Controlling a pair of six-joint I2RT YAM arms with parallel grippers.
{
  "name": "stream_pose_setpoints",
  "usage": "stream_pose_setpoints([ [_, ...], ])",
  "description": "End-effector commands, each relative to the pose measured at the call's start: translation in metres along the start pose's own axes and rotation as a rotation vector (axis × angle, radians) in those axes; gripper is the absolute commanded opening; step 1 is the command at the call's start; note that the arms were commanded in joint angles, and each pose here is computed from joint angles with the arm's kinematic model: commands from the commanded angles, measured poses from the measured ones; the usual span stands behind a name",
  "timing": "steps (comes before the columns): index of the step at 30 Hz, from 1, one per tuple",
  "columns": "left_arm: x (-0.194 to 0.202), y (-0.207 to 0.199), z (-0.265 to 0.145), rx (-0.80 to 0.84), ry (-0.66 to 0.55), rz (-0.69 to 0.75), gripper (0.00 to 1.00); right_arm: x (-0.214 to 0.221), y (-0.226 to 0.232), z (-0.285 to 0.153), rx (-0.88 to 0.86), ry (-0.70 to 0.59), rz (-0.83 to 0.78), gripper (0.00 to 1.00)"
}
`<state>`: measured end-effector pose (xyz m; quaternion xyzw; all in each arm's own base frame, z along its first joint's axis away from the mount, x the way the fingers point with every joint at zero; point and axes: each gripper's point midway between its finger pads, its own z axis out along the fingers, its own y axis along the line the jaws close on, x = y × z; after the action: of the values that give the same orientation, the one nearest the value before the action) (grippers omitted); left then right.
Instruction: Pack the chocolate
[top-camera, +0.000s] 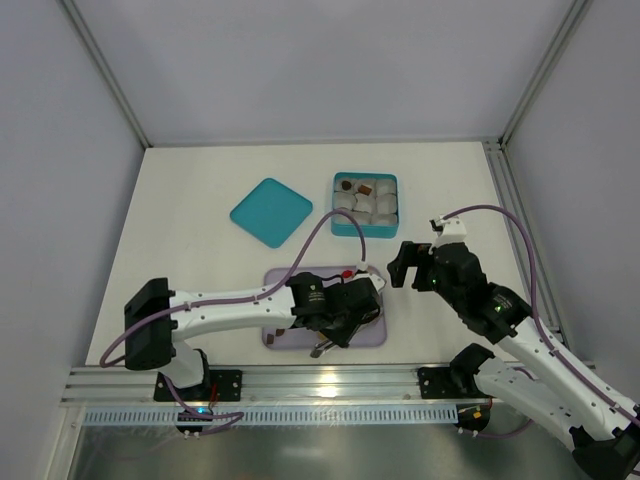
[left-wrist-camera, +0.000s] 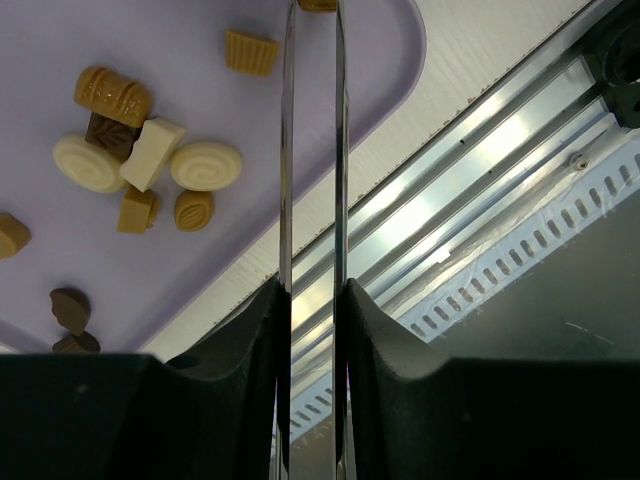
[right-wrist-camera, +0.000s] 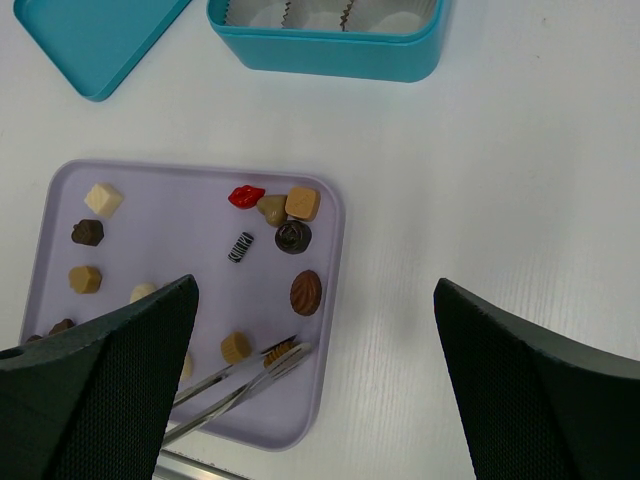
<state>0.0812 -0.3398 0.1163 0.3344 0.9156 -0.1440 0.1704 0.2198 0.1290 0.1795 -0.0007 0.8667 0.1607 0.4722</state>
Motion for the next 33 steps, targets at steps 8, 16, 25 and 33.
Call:
stream_pose_setpoints([
  [8,-0.042,0.005,-0.033,-0.048,-0.129,0.009,0.2,-0.01,-0.001,-0.003,0.005,-0.043,0.013,1.0],
  [16,-0.107,0.03,-0.062,-0.05,-0.256,-0.059,0.2,-0.015,0.002,-0.004,-0.001,-0.051,0.015,1.0],
  [25,-0.212,0.081,-0.08,-0.093,-0.419,-0.125,0.2,-0.03,-0.005,-0.015,0.042,-0.081,0.013,1.0],
  [33,-0.281,0.117,-0.045,-0.154,-0.477,-0.116,0.2,-0.047,-0.009,-0.036,0.055,-0.135,0.039,1.0],
])
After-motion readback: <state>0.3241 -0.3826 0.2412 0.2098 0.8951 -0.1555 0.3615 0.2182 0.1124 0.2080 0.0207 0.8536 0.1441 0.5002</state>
